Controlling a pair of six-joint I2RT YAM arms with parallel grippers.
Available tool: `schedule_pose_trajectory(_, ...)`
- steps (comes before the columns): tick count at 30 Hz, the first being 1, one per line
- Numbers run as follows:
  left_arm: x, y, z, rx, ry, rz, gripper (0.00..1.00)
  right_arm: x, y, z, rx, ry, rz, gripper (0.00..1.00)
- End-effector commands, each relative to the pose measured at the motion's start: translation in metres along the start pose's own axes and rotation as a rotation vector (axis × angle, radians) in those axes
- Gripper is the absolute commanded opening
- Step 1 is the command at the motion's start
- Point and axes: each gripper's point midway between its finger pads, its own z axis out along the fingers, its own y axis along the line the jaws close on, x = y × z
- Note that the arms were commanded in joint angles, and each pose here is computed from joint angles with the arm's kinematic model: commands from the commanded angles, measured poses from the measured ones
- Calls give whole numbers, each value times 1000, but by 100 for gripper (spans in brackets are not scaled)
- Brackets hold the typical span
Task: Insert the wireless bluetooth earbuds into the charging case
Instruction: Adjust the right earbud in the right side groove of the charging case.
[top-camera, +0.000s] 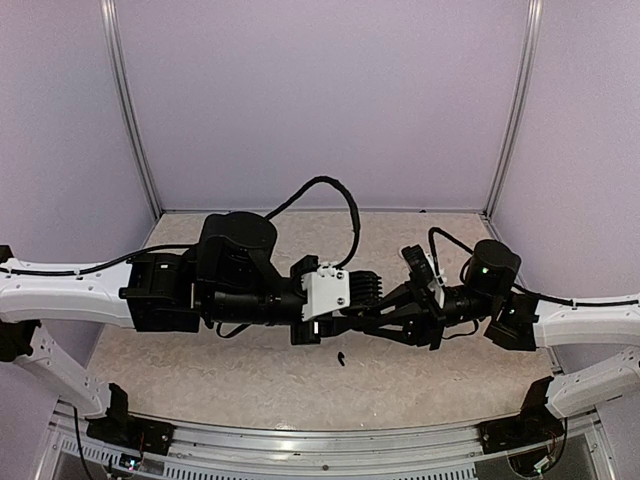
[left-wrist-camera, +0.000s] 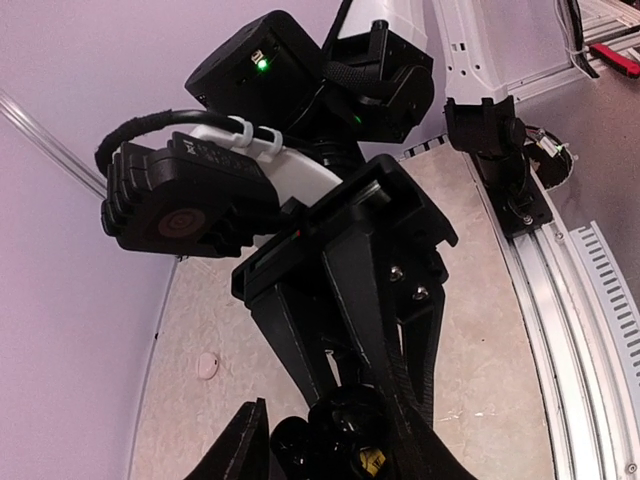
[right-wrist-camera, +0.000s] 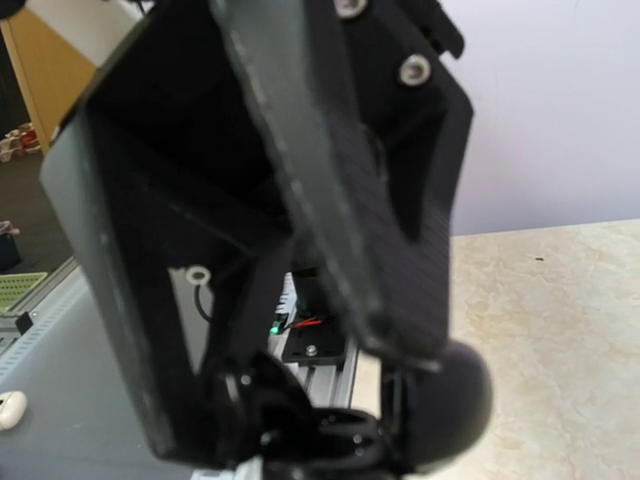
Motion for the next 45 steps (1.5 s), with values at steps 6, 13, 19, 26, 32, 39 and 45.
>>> schedule_pose_trajectory(6,0,27,1,-114,-36,-117,48,-11,6,-3,-11,-21,-47,0)
schedule_pose_trajectory(13,3,44,2,-223,-47,-259,54,-19,0,-9,72,-48,-108,0)
schedule_pose_trajectory(19,0,47,7,-242,-87,-363,55,-25,1,-11,88,-63,-165,0)
schedule_pose_trajectory(26,-1,45,16,-228,-124,-498,57,-33,3,-16,121,-93,-227,0)
schedule_pose_trajectory(32,1,45,20,-239,-142,-586,57,-39,4,-21,155,-116,-259,0)
schedule_pose_trajectory(39,-11,35,21,-200,-178,-550,69,-35,2,-21,159,-116,-231,0)
schedule_pose_trajectory(45,-46,39,-1,-168,-264,-393,84,-27,3,-21,146,-99,-190,0)
